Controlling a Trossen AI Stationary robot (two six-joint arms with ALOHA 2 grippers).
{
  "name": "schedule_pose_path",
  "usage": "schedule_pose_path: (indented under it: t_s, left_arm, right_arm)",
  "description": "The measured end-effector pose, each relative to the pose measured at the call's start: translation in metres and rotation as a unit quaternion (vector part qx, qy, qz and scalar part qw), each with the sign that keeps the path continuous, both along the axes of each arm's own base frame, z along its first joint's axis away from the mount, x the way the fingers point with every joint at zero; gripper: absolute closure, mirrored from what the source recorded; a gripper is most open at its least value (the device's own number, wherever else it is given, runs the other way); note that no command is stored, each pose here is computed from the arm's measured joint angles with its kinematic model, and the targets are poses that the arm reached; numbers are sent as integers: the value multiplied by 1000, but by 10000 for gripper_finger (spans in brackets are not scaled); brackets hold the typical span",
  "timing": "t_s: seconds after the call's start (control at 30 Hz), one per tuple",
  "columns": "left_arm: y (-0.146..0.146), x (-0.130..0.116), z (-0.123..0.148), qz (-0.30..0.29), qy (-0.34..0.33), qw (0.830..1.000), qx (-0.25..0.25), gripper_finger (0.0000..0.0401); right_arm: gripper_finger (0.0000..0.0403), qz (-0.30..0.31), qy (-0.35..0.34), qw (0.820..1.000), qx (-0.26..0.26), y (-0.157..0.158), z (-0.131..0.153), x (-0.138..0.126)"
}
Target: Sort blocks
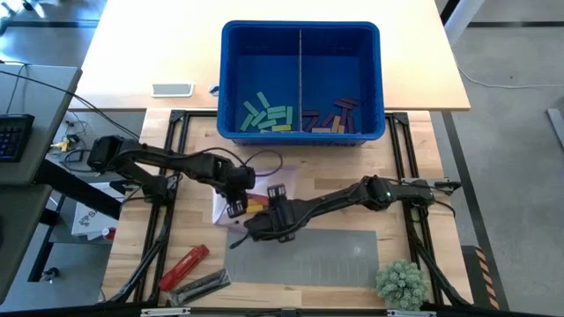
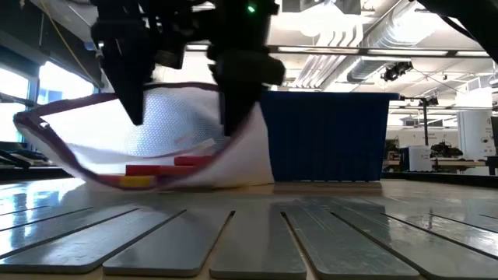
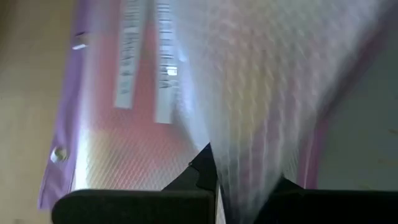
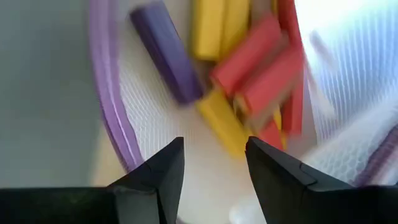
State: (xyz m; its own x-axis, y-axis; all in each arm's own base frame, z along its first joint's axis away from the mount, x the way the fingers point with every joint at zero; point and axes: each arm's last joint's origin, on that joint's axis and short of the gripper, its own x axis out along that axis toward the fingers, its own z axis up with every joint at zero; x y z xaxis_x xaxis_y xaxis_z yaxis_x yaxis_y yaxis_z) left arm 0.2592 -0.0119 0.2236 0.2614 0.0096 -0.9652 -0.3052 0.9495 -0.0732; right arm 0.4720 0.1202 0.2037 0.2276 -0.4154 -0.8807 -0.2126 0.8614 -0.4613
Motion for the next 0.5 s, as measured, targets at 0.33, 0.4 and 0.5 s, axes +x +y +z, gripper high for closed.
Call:
schedule_pose_path:
  t_s: [0.33,0.4,0.5]
  left_arm:
    - [-26,6,3,-4,-43,998,-39,401]
    - [-27,10,4,14,-66,997,-36,401]
    - [-25,17,9,34,-109,993,-24,401]
  right_arm:
    - [245,-78,10,996,-42,-47,13,-3]
    - [245,-74,15,996,-41,-55,22,-6]
    - [245,-27,26,999,2,-47,38,-12]
